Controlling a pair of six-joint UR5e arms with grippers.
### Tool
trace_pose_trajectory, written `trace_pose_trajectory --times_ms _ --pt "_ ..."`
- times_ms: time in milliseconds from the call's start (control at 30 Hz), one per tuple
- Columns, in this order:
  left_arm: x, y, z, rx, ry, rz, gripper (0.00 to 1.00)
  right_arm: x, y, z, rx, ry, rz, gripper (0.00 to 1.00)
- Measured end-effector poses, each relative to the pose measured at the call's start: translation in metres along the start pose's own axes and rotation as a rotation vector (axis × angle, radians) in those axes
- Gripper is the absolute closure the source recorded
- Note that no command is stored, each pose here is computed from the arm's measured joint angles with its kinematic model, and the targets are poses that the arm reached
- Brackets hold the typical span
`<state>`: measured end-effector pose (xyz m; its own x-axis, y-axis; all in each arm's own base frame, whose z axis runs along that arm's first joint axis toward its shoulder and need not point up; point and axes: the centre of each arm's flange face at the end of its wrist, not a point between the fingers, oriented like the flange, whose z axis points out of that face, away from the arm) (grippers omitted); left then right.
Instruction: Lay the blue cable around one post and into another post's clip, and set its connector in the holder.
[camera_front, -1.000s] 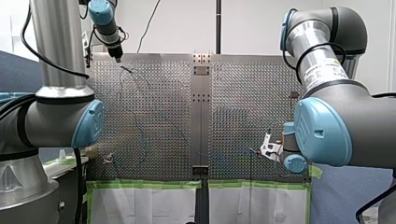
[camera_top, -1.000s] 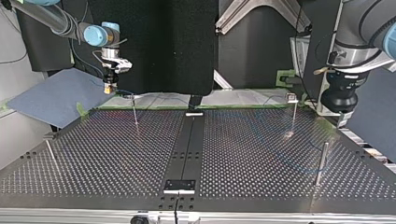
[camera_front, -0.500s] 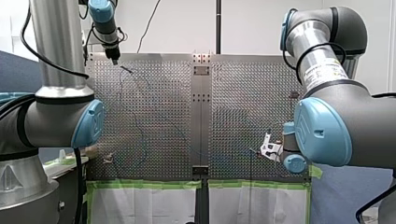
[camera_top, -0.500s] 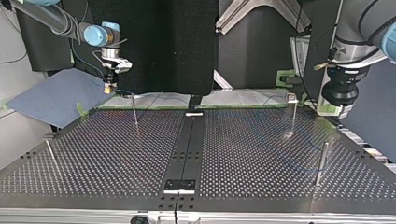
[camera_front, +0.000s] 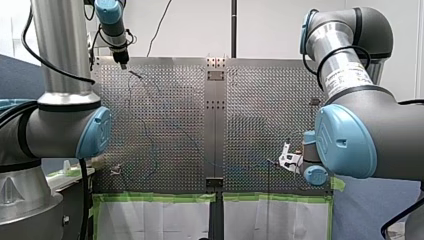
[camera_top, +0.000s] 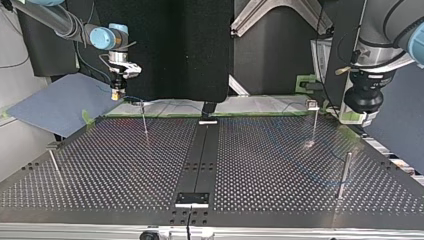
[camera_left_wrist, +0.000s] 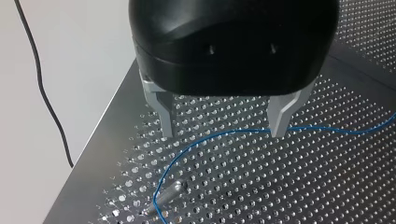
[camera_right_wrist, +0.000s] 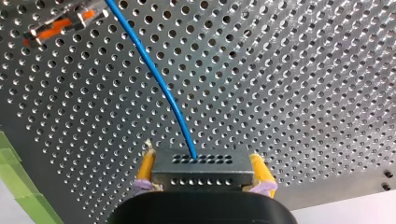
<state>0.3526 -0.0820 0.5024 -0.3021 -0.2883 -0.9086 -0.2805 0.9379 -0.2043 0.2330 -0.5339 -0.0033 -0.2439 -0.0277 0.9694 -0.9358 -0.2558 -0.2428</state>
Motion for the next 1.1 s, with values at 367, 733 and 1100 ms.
trace_pose_trajectory --times_ms 367,733,1100 --pt "0.008 -0.008 0.001 0.066 -0.012 -0.001 0.04 0.000 0.000 0.000 0.000 0.000 0.002 0.98" --pt "0.066 -0.033 0.020 0.227 0.075 -0.051 0.04 0.000 0.000 0.000 0.000 -0.001 0.002 0.98" --pt "0.140 -0.057 0.044 0.305 0.195 -0.021 0.04 0.000 0.000 -0.001 0.000 -0.003 0.002 0.98"
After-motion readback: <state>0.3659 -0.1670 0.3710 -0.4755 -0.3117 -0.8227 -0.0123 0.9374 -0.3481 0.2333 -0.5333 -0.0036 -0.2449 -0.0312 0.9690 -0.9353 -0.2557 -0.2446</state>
